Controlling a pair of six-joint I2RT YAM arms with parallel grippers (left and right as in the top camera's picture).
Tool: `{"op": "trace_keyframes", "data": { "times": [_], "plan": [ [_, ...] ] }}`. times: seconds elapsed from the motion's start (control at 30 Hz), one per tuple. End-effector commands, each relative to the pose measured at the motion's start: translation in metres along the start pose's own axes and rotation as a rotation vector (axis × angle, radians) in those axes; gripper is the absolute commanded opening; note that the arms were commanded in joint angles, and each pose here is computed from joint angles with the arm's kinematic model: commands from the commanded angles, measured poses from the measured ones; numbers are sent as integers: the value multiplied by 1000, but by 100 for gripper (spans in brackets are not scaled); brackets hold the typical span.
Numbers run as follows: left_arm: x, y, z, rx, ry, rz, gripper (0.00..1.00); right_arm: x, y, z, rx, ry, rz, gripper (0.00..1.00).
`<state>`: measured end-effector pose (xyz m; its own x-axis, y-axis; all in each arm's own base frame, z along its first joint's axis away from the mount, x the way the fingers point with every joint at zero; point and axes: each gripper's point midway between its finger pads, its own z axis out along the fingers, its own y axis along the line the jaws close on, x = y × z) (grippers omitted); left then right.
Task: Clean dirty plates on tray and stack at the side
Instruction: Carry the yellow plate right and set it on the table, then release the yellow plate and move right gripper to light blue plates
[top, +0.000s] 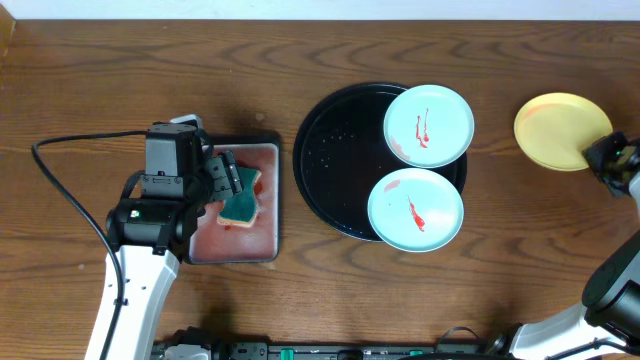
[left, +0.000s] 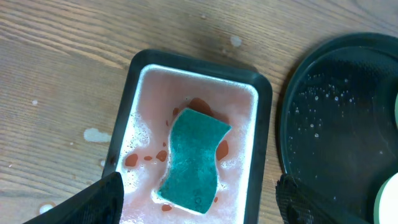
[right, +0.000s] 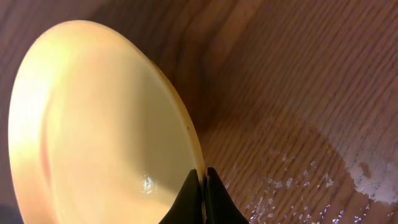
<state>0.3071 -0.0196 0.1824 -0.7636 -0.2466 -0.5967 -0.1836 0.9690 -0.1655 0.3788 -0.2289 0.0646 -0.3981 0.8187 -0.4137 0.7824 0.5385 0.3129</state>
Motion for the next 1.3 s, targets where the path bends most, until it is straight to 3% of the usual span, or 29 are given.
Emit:
{"op": "trace_keyframes", "data": {
  "times": [0.0, 0.03, 0.07, 0.17, 0.3, 0.47, 0.63, 0.77, 0.93, 1.27],
  "plan": [
    [-2, -1, -2, 1, -8, 2, 79, 2, -4, 4, 19, 0, -9, 23],
    [-2, 0, -2, 1, -7, 2, 79, 2, -4, 4, 18, 2, -9, 41],
    [-2, -1, -2, 1, -7, 3, 79, 3, -4, 4, 16, 8, -9, 49],
    [-1, 0, -2, -1, -3, 3, 79, 10, -1, 3, -3, 38, -11, 61],
    [1, 1, -2, -4, 7, 14, 79, 20, 15, -9, -96, 95, -36, 49],
    [2, 1, -2, -5, 10, 19, 79, 35, 41, -43, -219, 154, -85, 50],
    [2, 1, -2, -5, 10, 18, 79, 74, 71, -85, -270, 218, -266, 52],
    [2, 1, -2, -5, 12, 18, 79, 120, 83, -100, -239, 325, -362, 57],
    [6, 2, -2, -9, 25, 19, 79, 179, 91, -101, -198, 471, -477, 54],
    [10, 4, -2, -15, 43, 19, 79, 231, 83, -98, -35, 511, -569, 52]
  ]
}}
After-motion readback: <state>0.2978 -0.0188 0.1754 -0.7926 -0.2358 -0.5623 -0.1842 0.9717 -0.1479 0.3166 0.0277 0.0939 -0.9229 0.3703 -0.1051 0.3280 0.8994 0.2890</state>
